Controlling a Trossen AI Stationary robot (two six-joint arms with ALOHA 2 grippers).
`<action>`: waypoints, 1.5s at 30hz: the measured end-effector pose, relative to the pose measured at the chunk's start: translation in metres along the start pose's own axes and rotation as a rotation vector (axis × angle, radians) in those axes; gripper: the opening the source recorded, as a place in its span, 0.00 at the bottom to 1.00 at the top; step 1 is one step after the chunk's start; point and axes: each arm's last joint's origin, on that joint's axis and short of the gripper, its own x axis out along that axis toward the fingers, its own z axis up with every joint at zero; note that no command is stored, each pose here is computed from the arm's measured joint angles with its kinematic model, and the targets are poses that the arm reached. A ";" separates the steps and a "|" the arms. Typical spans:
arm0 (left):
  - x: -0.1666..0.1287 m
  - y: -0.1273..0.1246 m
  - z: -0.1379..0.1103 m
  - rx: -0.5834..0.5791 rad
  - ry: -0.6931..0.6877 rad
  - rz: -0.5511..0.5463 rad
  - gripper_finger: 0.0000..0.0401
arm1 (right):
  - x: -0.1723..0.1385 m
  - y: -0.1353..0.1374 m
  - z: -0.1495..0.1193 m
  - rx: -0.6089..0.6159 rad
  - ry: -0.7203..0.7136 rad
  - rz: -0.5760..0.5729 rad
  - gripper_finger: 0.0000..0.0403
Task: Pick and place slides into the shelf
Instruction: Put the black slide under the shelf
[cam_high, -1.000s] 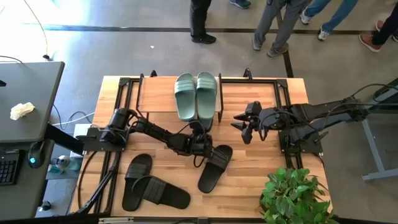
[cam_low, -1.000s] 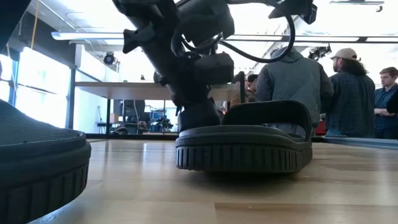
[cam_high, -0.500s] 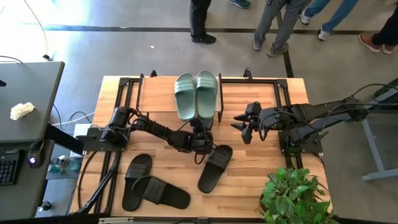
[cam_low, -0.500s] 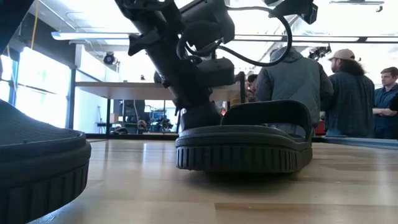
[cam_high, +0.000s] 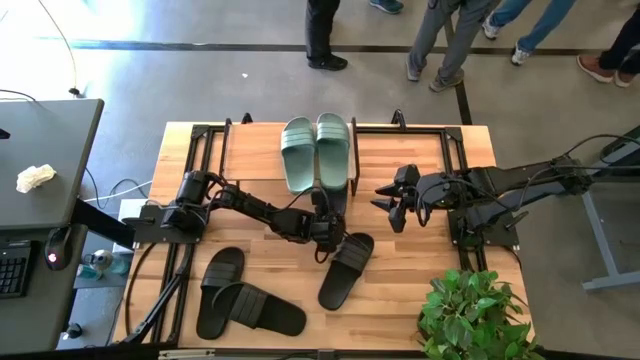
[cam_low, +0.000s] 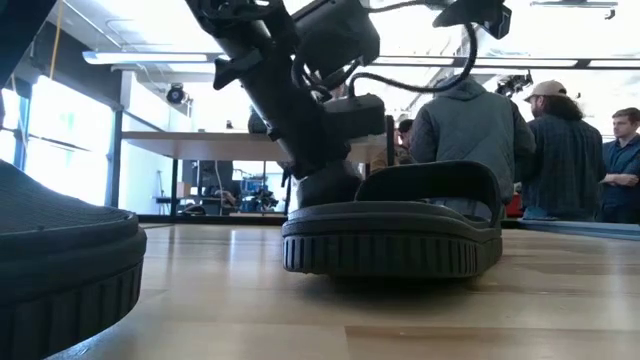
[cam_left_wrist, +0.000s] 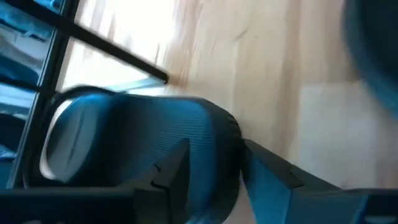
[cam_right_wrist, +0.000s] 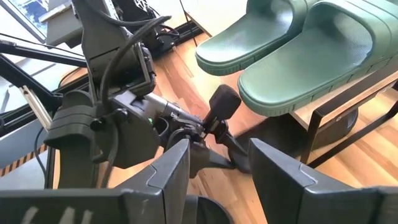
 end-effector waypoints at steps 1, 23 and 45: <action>0.000 0.000 0.001 -0.007 -0.010 -0.001 0.35 | 0.000 0.000 0.000 0.002 0.000 0.001 0.38; -0.019 0.008 0.010 -0.019 -0.054 -0.183 0.56 | -0.004 0.009 -0.006 -0.015 -0.002 0.014 0.38; -0.148 -0.064 0.004 0.570 -0.240 -0.492 0.56 | -0.005 0.007 -0.015 0.010 0.114 0.038 0.38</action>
